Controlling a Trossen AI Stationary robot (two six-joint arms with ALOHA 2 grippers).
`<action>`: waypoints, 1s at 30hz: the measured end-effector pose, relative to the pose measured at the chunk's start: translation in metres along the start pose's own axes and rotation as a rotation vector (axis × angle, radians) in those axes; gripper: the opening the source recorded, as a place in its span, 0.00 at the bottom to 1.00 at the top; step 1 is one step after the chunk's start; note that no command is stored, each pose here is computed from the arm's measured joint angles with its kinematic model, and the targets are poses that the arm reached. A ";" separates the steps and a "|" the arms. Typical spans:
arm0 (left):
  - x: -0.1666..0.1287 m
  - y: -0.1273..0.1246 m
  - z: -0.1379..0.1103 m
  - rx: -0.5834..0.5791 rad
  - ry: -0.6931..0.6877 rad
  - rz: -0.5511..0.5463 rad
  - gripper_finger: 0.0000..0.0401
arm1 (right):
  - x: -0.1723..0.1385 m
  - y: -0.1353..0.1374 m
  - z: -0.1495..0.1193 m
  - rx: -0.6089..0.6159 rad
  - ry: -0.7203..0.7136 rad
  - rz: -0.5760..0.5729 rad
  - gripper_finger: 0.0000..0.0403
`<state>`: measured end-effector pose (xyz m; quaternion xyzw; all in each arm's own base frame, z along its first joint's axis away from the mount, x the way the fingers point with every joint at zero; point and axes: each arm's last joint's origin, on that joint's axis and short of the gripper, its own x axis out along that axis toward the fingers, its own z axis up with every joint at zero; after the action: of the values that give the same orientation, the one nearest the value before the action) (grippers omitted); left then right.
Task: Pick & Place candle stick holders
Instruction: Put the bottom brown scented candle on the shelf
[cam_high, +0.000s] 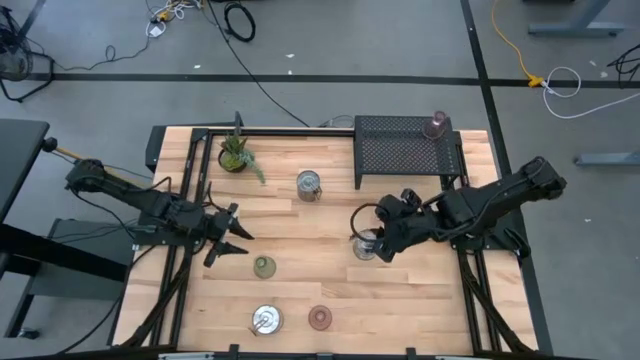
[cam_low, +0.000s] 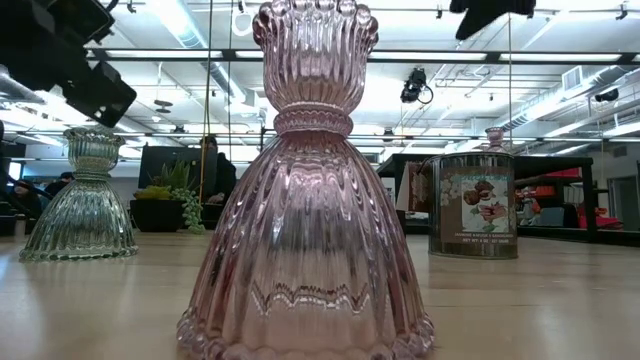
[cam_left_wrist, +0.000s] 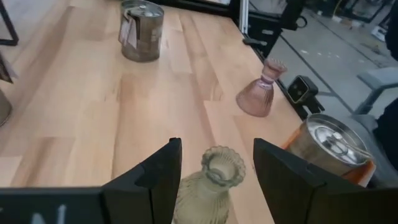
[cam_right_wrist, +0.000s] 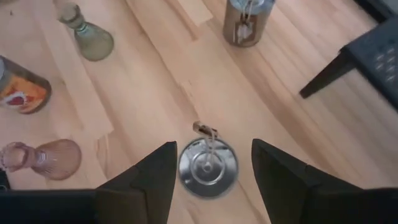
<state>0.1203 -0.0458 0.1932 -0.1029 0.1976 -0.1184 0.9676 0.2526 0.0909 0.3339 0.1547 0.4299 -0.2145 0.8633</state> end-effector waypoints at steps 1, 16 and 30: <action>0.001 -0.001 0.003 0.003 0.001 0.006 0.50 | 0.005 0.000 -0.004 0.009 0.007 -0.007 0.51; 0.001 -0.005 0.027 0.054 -0.078 0.194 0.50 | 0.081 -0.028 -0.070 0.170 0.169 -0.179 0.51; 0.001 -0.005 0.027 0.054 -0.087 0.224 0.50 | 0.105 -0.042 -0.065 0.264 0.191 -0.113 0.51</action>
<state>0.1317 -0.0462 0.2185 -0.0592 0.1624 -0.0100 0.9849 0.2441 0.0590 0.2081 0.2619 0.4863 -0.3016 0.7771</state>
